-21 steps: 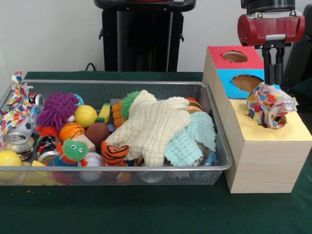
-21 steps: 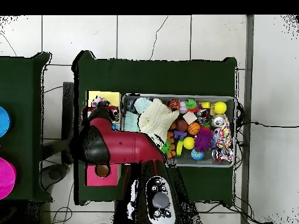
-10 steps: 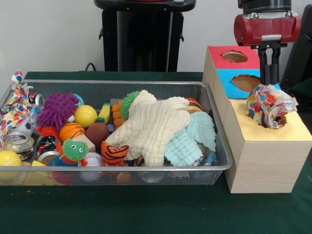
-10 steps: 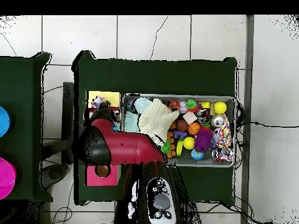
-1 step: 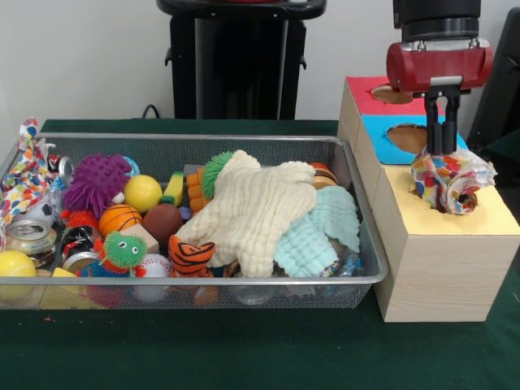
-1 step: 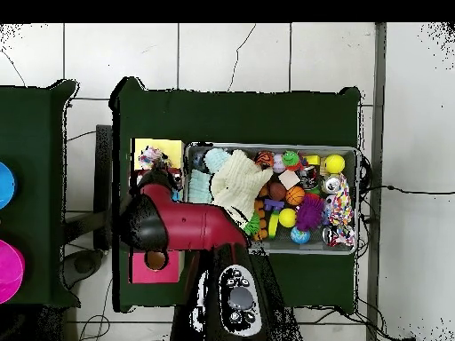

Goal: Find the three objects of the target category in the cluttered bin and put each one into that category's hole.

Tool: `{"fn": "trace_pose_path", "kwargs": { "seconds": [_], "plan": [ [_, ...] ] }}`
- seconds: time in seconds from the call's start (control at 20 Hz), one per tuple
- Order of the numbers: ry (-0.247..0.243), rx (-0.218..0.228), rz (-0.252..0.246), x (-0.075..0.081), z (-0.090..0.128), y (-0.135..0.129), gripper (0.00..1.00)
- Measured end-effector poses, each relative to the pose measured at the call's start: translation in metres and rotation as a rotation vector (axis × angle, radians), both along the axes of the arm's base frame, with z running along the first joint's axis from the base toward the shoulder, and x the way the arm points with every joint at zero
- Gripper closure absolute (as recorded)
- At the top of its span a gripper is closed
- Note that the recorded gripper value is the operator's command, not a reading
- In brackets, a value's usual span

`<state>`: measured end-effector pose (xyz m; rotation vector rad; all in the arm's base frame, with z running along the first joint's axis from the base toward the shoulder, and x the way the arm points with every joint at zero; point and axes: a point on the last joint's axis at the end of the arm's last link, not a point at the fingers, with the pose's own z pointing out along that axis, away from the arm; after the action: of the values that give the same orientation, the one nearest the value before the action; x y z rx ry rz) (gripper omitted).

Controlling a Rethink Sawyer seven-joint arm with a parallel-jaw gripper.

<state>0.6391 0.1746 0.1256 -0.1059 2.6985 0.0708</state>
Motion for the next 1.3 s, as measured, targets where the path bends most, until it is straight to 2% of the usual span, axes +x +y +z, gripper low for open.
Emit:
{"fn": "trace_pose_path", "kwargs": {
  "seconds": [0.45, 0.8, 1.3],
  "plan": [
    [0.058, -0.001, 0.014, -0.017, -0.039, 0.01, 1.0],
    [0.002, 0.021, 0.004, -0.008, -0.047, 0.012, 1.0],
    [-0.038, 0.03, -0.006, -0.001, -0.057, 0.013, 1.0]
  ]
}}
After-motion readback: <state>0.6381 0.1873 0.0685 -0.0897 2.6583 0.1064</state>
